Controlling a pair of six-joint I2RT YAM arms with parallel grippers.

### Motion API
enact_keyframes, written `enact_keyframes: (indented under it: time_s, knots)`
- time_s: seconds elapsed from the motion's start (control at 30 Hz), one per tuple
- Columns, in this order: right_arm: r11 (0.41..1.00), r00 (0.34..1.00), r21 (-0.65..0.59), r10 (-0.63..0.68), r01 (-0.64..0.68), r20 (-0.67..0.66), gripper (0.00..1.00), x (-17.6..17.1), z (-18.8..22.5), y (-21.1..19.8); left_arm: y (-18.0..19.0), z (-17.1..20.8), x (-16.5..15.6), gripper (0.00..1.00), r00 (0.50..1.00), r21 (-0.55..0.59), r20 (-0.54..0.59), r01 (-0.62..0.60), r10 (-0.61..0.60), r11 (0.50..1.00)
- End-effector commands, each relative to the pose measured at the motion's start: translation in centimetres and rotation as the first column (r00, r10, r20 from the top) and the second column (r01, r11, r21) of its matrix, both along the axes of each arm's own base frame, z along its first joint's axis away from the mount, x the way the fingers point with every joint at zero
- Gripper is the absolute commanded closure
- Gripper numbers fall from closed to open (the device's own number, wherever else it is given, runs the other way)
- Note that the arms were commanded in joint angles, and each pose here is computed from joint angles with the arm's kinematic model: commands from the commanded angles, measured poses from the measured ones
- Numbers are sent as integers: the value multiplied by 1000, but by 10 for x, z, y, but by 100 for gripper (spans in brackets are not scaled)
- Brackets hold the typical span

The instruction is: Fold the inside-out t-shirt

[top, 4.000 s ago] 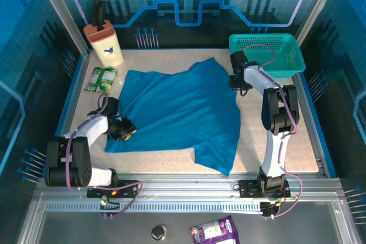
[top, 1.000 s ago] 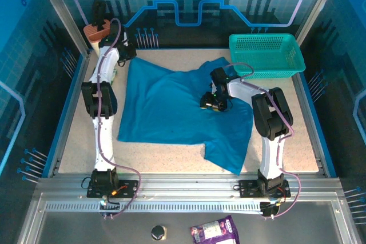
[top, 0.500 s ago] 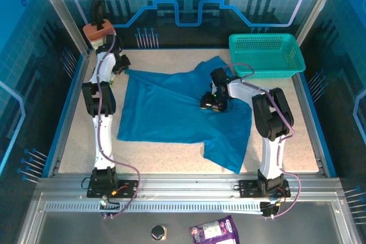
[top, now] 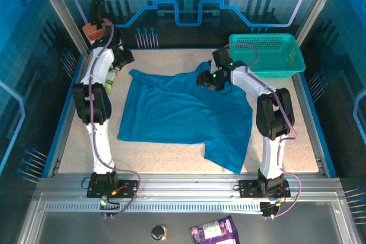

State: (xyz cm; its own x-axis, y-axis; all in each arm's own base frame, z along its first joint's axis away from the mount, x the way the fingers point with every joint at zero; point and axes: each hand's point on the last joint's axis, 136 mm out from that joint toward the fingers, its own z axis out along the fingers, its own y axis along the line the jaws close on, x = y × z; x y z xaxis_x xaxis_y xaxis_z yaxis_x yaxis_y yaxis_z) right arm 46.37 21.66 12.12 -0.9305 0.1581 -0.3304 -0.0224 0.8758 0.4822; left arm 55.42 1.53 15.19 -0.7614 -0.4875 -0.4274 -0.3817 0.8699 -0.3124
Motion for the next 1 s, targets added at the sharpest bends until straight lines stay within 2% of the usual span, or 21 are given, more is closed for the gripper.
enact_keyframes:
  time_s: [0.0,0.17,0.23,0.33,0.47,0.63,0.97]
  knots:
    - [998,998,31,-54,53,25,40,42,-1,-23,-37,17,-45,69,999,-35,-8,43,-43,998]
    - [994,995,79,-82,77,61,40,97,-3,-34,-69,-19,-132,73,989,-71,-130,67,-76,995]
    - [993,995,87,-82,78,49,40,115,-18,-35,-78,-41,-166,75,977,-99,-197,63,-82,993]
    - [993,995,103,-71,64,67,40,136,-24,-31,-87,-73,-204,77,958,-130,-275,44,-79,991]
    - [991,994,119,-71,61,82,40,151,-42,-26,-93,-108,-242,77,926,-182,-370,3,-71,983]
    - [994,989,57,-98,92,111,39,163,-67,-36,-85,-133,-283,78,879,-159,-475,-54,-28,986]
    - [985,976,-22,-165,170,143,36,184,-106,-66,-69,-150,-344,77,839,-215,-539,-226,78,950]
